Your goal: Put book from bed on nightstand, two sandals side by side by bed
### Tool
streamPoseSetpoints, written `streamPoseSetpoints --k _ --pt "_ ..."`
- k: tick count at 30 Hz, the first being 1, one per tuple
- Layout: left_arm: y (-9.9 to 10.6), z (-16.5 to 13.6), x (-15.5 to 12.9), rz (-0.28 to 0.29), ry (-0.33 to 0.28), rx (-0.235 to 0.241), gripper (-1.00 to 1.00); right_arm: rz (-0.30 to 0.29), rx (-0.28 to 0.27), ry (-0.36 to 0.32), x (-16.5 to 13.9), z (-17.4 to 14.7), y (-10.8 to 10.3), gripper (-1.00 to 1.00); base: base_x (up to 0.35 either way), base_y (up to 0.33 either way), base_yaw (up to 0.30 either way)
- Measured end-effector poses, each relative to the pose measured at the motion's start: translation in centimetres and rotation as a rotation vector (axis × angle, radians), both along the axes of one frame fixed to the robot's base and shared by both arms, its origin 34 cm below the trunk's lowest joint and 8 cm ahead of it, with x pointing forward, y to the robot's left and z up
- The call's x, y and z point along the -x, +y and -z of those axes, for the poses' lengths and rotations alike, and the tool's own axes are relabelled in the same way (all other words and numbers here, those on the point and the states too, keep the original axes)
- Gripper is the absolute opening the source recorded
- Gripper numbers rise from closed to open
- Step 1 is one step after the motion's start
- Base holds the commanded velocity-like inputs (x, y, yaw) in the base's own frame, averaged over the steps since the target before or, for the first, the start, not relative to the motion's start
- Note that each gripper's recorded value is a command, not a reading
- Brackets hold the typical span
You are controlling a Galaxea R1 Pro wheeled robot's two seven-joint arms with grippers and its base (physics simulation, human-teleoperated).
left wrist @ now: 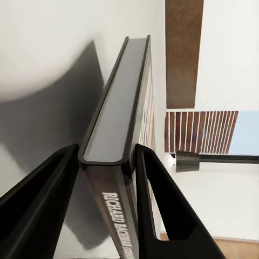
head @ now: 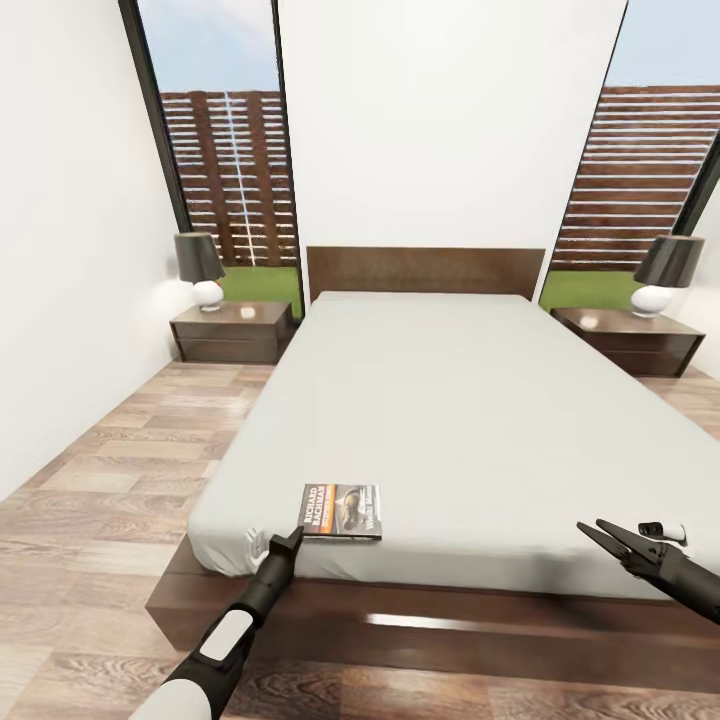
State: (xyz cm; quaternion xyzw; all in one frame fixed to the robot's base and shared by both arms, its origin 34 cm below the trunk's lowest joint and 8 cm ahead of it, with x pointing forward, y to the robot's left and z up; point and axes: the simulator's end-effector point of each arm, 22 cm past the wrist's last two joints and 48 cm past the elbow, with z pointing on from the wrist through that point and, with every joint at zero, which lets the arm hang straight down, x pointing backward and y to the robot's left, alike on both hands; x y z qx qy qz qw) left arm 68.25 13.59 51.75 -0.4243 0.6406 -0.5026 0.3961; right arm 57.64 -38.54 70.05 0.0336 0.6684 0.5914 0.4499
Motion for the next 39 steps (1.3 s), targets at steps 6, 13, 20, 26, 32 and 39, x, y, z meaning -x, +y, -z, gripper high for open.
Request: streamPoseSetpoints --k 6,13,20,26,32,39 --pt "0.0 -1.3 -0.3 0.001 0.001 0.000 -1.00 0.000 0.000 0.000 -0.3 -1.3 0.0 1.00 0.000 0.000 0.000" --pt "0.0 -2.8 -0.6 0.003 -0.001 0.002 -1.00 -0.001 0.000 0.001 -0.6 -2.7 0.0 1.00 0.000 0.000 0.000" --pt "-0.1 -4.3 -0.8 0.008 0.000 0.006 -1.00 -0.003 0.000 0.002 -0.8 -4.2 0.1 1.00 0.000 0.000 0.000" --pt "0.0 -5.7 -1.2 0.011 -0.004 0.000 -1.00 0.001 -0.001 -0.002 -1.1 -5.5 0.0 1.00 0.000 0.000 0.000" --pt "-0.4 -8.0 -1.9 0.034 -0.029 -0.015 -1.00 0.002 -0.002 -0.004 -1.3 -6.7 0.1 1.00 0.000 0.000 0.000" --pt "-2.3 -10.0 -2.0 0.111 -0.038 -0.010 -1.00 0.007 -0.002 -0.005 -1.5 -8.0 0.0 1.00 0.000 0.000 0.000"
